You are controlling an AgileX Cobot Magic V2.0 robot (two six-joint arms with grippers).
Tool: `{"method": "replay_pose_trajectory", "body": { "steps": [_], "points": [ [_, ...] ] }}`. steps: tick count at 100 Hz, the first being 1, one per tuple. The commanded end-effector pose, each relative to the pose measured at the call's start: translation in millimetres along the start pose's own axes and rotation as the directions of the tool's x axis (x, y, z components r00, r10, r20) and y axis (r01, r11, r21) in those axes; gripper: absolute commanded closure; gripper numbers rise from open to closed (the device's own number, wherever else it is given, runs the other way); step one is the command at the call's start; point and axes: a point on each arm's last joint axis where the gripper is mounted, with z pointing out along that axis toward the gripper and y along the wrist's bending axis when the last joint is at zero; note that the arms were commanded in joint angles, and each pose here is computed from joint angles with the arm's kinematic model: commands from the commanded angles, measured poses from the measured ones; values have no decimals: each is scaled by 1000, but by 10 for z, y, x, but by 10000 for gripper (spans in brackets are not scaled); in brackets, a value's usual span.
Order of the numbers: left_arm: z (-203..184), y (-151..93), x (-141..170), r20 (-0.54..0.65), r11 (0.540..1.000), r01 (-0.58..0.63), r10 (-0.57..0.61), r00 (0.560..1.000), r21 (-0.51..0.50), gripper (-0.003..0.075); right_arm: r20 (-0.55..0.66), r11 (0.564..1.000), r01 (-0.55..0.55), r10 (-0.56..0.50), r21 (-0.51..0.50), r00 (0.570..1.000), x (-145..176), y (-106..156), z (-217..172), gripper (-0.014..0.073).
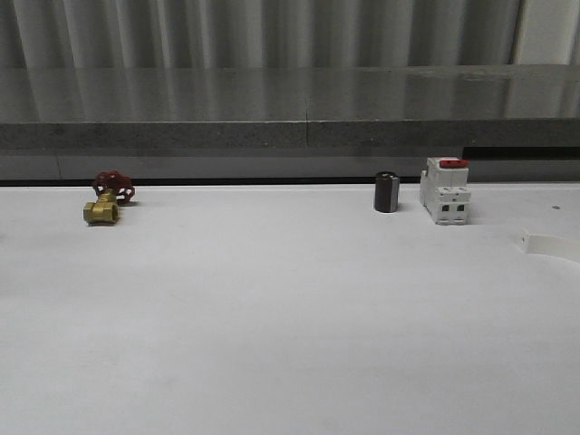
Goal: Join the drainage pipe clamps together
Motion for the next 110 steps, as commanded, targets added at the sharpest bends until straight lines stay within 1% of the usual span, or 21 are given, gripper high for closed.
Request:
{"method": "replay_pose_trajectory", "body": {
  "steps": [1, 19, 54, 63, 77, 78, 79, 91, 100, 110],
  "points": [
    [-207, 23, -94, 84, 1000, 2, -1, 996, -16, 134, 112, 1000, 7, -6, -11, 994, -129, 16, -29, 713],
    [-171, 24, -90, 74, 1000, 3, -2, 997, -14, 134, 112, 1000, 7, -6, -11, 994, -129, 16, -29, 713],
    [-173, 29, -112, 98, 1000, 3, -1, 995, -20, 134, 112, 1000, 7, -6, -11, 994, -129, 16, -29, 713],
    [-174, 32, -124, 110, 1000, -12, 15, 994, -25, 153, 112, 1000, 7, -6, -11, 994, -129, 16, -29, 713],
    [-174, 30, -121, 107, 1000, -20, 22, 994, -23, 260, 112, 1000, 7, -6, -11, 994, -129, 16, -29, 713],
    [-174, 30, -121, 107, 1000, -20, 22, 994, -23, 281, 112, 1000, 7, -6, -11, 994, -129, 16, -29, 713],
    [-174, 30, -121, 107, 1000, -20, 22, 994, -23, 281, 112, 1000, 7, -6, -11, 994, -129, 16, -29, 713],
    [-173, 28, -110, 96, 1000, -20, 22, 995, -20, 411, 112, 1000, 7, -6, -11, 994, -129, 16, -29, 713],
    [-172, 26, -103, 87, 1000, -21, 22, 996, -17, 531, 112, 1000, 7, -6, -11, 994, -129, 16, -29, 713],
    [-172, 22, -104, 88, 1000, -17, 18, 996, -13, 617, 112, 1000, 7, -6, -11, 994, -129, 16, -29, 713]
  ]
}}
